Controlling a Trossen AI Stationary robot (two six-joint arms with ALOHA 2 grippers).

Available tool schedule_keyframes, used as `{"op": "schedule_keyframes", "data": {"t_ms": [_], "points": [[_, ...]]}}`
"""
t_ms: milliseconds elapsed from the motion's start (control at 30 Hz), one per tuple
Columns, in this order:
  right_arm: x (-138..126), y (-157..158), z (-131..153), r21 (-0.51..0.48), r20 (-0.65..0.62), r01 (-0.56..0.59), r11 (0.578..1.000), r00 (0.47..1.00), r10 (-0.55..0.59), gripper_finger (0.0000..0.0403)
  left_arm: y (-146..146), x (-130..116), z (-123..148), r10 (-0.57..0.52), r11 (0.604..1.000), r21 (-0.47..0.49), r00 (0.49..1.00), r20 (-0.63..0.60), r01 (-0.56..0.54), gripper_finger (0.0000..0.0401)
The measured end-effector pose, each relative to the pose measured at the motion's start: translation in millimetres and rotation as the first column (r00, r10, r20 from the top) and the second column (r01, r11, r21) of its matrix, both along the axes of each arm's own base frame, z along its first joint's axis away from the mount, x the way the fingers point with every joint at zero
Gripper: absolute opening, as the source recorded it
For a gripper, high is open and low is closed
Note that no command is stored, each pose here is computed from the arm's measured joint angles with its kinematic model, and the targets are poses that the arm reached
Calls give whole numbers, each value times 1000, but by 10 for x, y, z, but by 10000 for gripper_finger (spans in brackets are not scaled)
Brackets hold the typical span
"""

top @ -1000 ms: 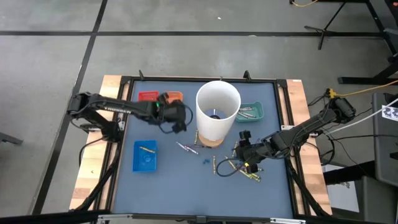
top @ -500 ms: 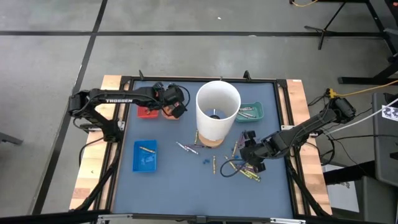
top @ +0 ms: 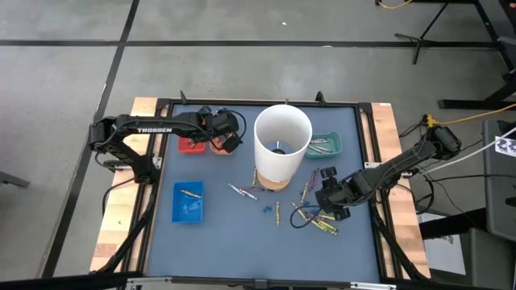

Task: Sort crayons
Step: Put the violet crayon into the orange bin

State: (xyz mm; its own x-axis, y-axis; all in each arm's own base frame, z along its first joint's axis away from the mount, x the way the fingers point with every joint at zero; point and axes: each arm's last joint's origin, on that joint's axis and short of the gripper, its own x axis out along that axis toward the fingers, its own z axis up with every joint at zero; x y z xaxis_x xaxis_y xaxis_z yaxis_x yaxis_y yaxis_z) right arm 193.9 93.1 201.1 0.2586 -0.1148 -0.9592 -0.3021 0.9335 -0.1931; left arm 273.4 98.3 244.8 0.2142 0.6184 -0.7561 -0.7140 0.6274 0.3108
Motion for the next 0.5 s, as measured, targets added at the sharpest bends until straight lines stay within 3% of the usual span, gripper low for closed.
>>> {"op": "schedule_keyframes", "data": {"t_ms": [500], "points": [[-31, -19, -6, -38, -38, -51, 998, 998, 50, 166, 0, 0, 0, 1, 1000, 0, 1000, 1, -1, 86]]}}
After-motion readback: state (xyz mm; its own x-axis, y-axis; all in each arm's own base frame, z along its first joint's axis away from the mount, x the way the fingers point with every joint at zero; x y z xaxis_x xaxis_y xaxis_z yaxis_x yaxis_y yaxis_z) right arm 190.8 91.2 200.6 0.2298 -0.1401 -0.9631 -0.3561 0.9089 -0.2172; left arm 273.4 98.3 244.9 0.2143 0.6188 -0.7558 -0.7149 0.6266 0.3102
